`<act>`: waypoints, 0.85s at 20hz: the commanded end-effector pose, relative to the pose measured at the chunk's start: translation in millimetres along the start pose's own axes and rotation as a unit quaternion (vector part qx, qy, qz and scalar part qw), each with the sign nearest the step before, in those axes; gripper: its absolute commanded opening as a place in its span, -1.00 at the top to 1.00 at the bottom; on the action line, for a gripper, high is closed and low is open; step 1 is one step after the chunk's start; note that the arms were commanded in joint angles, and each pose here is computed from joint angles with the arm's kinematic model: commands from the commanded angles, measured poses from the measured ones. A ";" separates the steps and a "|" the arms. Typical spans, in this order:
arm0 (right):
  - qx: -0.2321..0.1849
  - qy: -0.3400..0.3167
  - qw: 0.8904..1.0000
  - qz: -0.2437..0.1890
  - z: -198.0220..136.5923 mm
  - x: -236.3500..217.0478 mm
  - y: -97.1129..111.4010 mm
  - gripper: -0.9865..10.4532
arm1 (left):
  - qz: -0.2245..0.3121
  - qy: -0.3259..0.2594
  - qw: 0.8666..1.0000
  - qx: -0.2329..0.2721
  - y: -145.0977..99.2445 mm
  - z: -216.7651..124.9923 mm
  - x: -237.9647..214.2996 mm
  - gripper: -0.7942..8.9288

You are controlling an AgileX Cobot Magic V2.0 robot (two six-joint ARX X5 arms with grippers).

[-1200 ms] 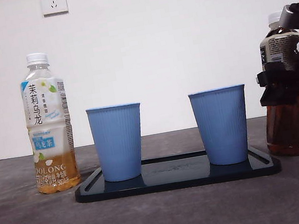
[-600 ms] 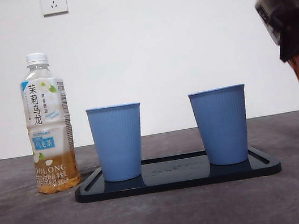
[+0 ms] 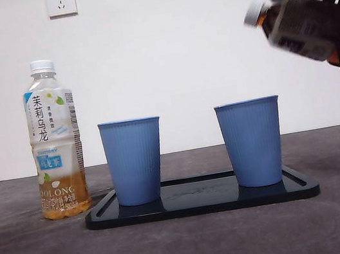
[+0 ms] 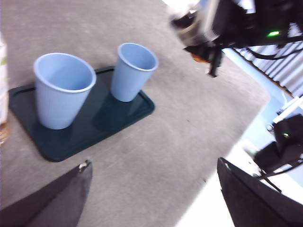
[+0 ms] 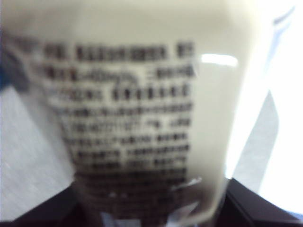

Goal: Pour the drink into the cup

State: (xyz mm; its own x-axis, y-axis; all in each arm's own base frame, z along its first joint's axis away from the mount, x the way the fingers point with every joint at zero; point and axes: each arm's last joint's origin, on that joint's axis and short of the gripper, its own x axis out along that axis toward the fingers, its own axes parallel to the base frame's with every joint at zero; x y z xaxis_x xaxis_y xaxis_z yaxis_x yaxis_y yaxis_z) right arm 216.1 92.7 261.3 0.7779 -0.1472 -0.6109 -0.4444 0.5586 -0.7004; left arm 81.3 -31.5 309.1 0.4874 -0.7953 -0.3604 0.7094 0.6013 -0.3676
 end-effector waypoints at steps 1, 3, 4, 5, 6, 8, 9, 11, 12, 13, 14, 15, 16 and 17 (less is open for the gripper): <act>-0.056 0.009 0.997 -0.046 14.6 -0.9 -1.9 0.47 | -0.012 -0.005 1.000 0.020 -3.7 4.6 -1.1 -0.04; -0.084 0.035 0.994 -0.059 17.0 5.0 1.0 0.47 | -0.018 -0.002 1.000 0.022 -4.7 4.5 -0.5 -0.04; -0.097 0.048 0.992 -0.070 17.8 7.7 1.4 0.47 | -0.021 -0.001 0.999 0.024 -5.2 4.4 -0.2 -0.04; -0.106 0.060 0.989 -0.083 18.4 9.6 1.4 0.47 | -0.024 0.000 0.999 0.025 -5.7 4.4 0.1 -0.04; -0.116 0.070 0.986 -0.094 19.3 10.7 0.6 0.47 | -0.027 0.001 0.999 0.026 -6.2 4.3 0.4 -0.04; -0.133 0.079 0.982 -0.111 21.3 11.2 -1.4 0.47 | -0.032 0.003 0.999 0.028 -7.1 4.2 1.0 -0.04; -0.142 0.083 0.979 -0.121 22.3 11.0 -2.5 0.47 | -0.035 0.003 0.999 0.030 -7.5 4.3 1.2 -0.04; -0.168 0.087 0.973 -0.133 24.5 9.8 -3.0 0.48 | -0.039 0.005 0.999 0.032 -8.3 4.2 1.7 -0.04; -0.182 0.093 0.969 -0.138 25.1 9.2 -2.9 0.49 | -0.041 0.006 0.999 0.033 -8.6 4.2 1.9 -0.04; -0.195 0.094 0.966 -0.139 25.8 8.7 -2.3 0.51 | -0.043 0.006 0.998 0.034 -8.9 4.1 2.0 -0.04; -0.205 0.097 0.964 -0.142 26.5 8.0 -1.8 0.53 | -0.044 0.007 0.998 0.035 -9.1 4.1 2.2 -0.04; -0.212 0.099 0.961 -0.144 27.1 7.3 -1.2 0.53 | -0.045 0.007 0.998 0.035 -9.3 4.1 2.3 -0.04; -0.220 0.099 0.960 -0.143 27.8 6.8 -0.2 0.53 | -0.046 0.008 0.998 0.036 -9.5 4.1 2.4 -0.04; -0.222 0.098 0.960 -0.143 28.3 6.3 0.4 0.53 | -0.047 0.008 0.998 0.036 -9.6 4.1 2.4 -0.04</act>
State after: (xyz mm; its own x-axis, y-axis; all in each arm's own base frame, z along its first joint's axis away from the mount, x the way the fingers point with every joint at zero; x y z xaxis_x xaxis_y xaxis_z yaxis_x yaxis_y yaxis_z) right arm 229.6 110.8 254.5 0.7937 -0.4155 -0.4443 -0.4593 0.0694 -0.8856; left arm 78.1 -39.1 309.3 0.4104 -0.8384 -0.3587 0.7646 0.5307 -0.3658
